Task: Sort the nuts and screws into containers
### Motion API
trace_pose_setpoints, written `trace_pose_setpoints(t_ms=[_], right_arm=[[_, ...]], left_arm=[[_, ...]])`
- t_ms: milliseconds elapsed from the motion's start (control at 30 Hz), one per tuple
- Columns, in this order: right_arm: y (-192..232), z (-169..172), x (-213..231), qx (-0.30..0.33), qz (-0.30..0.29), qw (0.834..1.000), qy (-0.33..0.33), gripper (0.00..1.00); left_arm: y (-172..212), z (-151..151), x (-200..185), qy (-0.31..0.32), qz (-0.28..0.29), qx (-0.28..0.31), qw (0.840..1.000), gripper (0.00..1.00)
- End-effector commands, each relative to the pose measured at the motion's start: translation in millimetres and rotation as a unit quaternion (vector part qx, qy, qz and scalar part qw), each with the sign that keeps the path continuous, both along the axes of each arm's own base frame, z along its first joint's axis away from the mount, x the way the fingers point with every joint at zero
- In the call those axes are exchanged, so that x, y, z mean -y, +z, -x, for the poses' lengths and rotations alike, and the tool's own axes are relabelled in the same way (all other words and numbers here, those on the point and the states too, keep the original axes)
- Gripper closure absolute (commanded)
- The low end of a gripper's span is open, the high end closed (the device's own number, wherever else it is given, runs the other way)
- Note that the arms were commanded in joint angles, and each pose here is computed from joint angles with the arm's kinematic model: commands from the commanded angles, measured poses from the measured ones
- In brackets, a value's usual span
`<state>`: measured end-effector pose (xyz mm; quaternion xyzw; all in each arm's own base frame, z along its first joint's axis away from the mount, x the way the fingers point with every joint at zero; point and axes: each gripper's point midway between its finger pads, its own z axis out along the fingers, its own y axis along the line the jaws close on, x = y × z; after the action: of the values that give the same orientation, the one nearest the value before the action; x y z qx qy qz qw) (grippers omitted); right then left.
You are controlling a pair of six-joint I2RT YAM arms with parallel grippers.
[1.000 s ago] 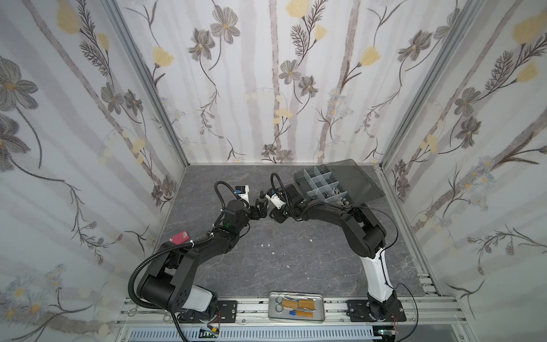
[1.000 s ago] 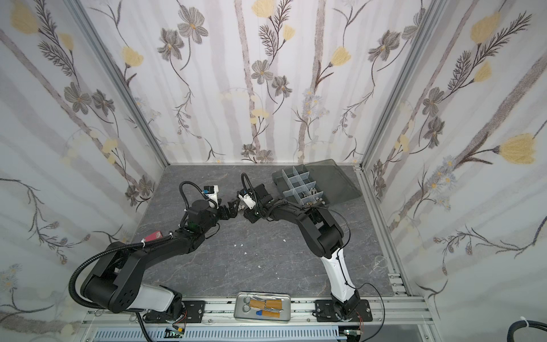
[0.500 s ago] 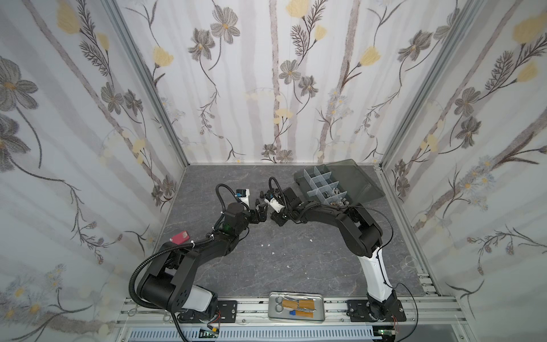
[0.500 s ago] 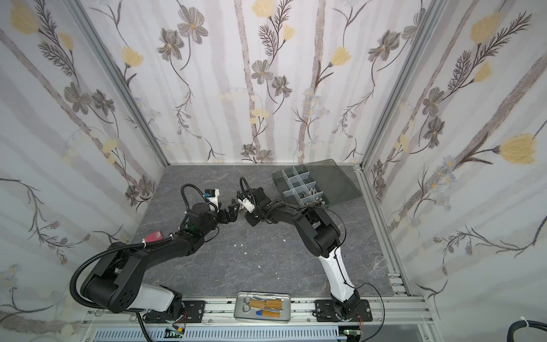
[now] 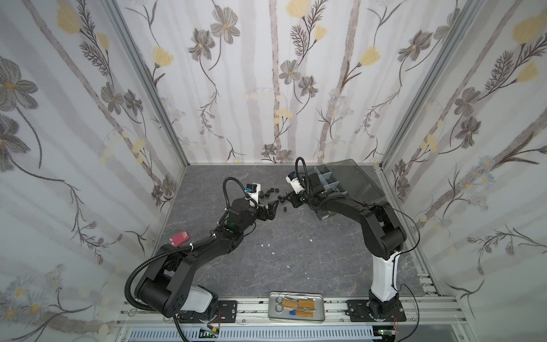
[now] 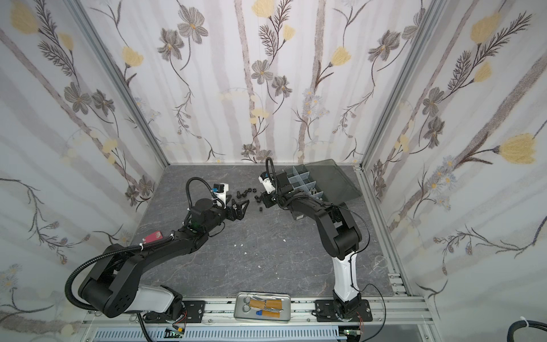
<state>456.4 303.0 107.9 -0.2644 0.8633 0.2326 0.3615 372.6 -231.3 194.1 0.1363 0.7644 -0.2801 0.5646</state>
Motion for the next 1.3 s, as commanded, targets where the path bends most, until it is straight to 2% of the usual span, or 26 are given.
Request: trace_pose_setpoints(t_ms=[0,133,233,333,533,633,700,733,800,900,1000,1133,1267], right_arm=[[12,-24,45,0.006,-0.007,0.997,-0.071,0.91],[9,-52,118,0.001,0.022,0.987,-0.159,0.9],[-1,-64,156,-0.017,0.04,0.98,-0.195,0.9],[-15,-70,175,-0.03,0.064,0.975,-0.212,0.9],[-36,-74,181,-0.049,0.08,0.972,-0.216,0.89],[-39,-73,183,-0.053,0.084,0.97,-0.221,0.83],[-38,-71,183,-0.054,0.081,0.97,-0.221,0.68],[-36,-71,182,-0.054,0.08,0.97,-0.222,0.6],[-28,-68,181,-0.047,0.077,0.971,-0.221,0.54],[-11,-66,179,-0.03,0.068,0.972,-0.221,0.53],[12,-62,166,-0.017,0.047,0.976,-0.212,0.53],[36,-44,103,0.004,-0.001,0.991,-0.134,0.52],[35,-18,22,0.021,-0.025,0.999,-0.035,0.52]], left_arm=[[-5,6,28,-0.049,-0.044,0.014,0.998,0.0],[-13,2,43,-0.047,-0.029,0.016,0.998,0.0],[-17,-4,53,-0.056,-0.011,0.009,0.998,0.0],[-19,-10,61,-0.061,-0.008,0.004,0.998,0.0],[-21,-14,57,-0.045,-0.015,0.001,0.999,0.0],[-21,-13,51,-0.033,-0.022,0.003,0.999,0.0],[-20,-13,45,-0.021,-0.026,0.005,0.999,0.0],[-20,-12,43,-0.016,-0.028,0.006,0.999,0.0],[-18,-13,38,-0.004,-0.031,0.011,0.999,0.0],[-14,-16,28,0.022,-0.028,0.017,0.999,0.0],[-5,-22,6,0.06,0.007,0.014,0.998,0.0],[-8,-34,-42,0.134,0.06,-0.01,0.989,0.0],[-21,-38,-78,0.193,0.066,-0.034,0.978,0.0]])
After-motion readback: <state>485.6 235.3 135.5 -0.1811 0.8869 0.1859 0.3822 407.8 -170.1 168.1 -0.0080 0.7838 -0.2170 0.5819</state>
